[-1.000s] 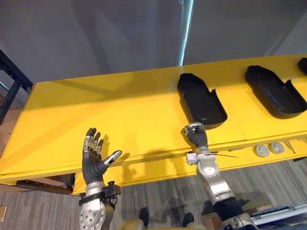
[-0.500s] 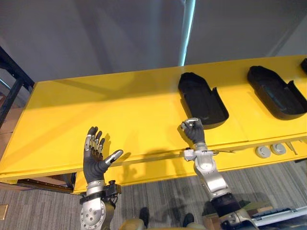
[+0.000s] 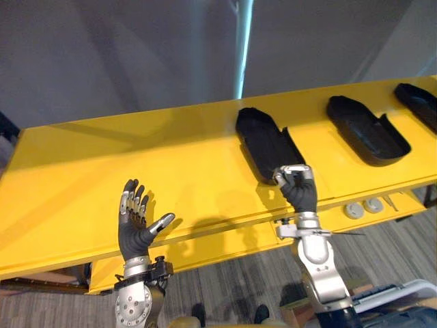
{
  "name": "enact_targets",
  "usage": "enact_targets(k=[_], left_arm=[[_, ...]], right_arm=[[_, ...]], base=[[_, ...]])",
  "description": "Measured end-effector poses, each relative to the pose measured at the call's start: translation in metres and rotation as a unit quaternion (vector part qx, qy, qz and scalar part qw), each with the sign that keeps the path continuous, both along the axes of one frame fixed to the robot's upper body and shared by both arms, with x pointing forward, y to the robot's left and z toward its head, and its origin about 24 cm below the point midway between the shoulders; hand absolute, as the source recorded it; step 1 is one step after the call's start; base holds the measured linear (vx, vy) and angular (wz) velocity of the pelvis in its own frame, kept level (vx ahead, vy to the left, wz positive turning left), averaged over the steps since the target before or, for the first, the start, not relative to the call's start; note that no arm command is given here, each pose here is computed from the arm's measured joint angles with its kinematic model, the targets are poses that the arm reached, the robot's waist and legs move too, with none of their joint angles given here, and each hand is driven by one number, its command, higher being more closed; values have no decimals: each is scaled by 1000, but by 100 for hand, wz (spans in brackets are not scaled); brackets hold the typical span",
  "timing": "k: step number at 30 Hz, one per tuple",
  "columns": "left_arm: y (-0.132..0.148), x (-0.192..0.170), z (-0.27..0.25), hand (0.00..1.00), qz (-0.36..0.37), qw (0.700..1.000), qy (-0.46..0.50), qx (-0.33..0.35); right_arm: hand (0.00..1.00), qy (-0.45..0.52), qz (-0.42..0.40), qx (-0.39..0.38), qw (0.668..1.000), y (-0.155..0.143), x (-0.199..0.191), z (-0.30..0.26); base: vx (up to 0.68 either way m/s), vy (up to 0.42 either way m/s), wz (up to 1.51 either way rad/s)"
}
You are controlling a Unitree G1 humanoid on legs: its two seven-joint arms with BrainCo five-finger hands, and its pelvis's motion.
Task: Walk over and take plastic housings, then place them on the shelf
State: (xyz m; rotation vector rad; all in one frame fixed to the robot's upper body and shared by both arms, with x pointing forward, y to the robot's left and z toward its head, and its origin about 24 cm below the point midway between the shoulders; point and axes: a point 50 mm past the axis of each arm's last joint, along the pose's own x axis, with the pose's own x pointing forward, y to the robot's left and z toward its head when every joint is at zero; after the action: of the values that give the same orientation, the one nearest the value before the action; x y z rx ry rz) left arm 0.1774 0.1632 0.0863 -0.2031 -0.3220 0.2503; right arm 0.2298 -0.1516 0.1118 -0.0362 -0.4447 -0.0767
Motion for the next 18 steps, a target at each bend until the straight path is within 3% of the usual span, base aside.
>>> enact_targets(k=[6,13,18], left_arm=[[-11,12,17,0,-49,997,-56,19],[-31,24,25,0,-95,992,-78,12],[-38,33,33,0,-89,991,-97,29]], right_arm=[[0,13,-118,41,992,-35,-16,-7],[0,57,-246,79,964,-78,-63,-27],[0,11,-229,90,969,-81,-71,-15]], base=[[2,21,-68],[-61,-13,-79],[-77,-74,-55]])
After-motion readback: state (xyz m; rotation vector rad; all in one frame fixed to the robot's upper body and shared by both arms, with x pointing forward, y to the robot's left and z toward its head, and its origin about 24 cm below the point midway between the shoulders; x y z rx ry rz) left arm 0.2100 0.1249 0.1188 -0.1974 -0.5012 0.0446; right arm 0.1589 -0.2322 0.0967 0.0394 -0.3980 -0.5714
